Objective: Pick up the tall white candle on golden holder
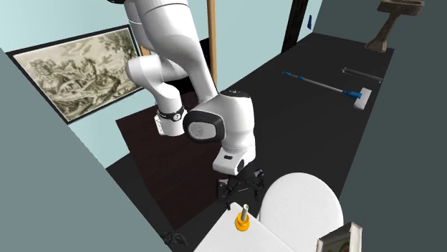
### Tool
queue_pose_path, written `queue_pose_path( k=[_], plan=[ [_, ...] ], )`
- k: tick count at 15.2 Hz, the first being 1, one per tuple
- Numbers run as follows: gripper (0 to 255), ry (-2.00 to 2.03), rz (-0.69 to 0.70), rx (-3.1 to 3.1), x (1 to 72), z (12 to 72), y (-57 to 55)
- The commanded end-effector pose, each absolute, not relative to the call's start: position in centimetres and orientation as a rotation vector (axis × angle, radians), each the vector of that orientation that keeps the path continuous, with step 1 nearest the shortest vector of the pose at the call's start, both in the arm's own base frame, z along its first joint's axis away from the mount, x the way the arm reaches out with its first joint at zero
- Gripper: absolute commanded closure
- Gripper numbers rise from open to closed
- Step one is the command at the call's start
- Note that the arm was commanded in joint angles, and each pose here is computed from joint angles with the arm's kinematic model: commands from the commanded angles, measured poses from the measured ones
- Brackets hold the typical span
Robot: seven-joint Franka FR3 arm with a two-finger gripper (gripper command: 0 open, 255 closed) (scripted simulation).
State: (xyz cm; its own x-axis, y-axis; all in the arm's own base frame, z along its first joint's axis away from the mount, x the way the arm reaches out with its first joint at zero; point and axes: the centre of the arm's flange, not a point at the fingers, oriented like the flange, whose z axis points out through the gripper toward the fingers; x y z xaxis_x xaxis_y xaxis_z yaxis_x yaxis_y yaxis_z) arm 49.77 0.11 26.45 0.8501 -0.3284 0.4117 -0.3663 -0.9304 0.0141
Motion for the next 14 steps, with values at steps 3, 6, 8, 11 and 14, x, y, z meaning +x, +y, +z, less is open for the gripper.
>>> queue_pose_path(
  k=[3, 6, 8, 11, 14],
  plan=[
    [0, -0.564, 0.641, 2.926, 50.5, 23.4, 0.1],
    [0, -0.564, 0.641, 2.926, 50.5, 21.8, 0.1],
    [0, -0.564, 0.641, 2.926, 50.5, 20.9, 0.1],
    [255, -0.563, 0.641, 2.926, 50.5, 20.9, 0.0],
    [255, -0.563, 0.641, 2.926, 50.5, 20.9, 0.0]
  ],
)
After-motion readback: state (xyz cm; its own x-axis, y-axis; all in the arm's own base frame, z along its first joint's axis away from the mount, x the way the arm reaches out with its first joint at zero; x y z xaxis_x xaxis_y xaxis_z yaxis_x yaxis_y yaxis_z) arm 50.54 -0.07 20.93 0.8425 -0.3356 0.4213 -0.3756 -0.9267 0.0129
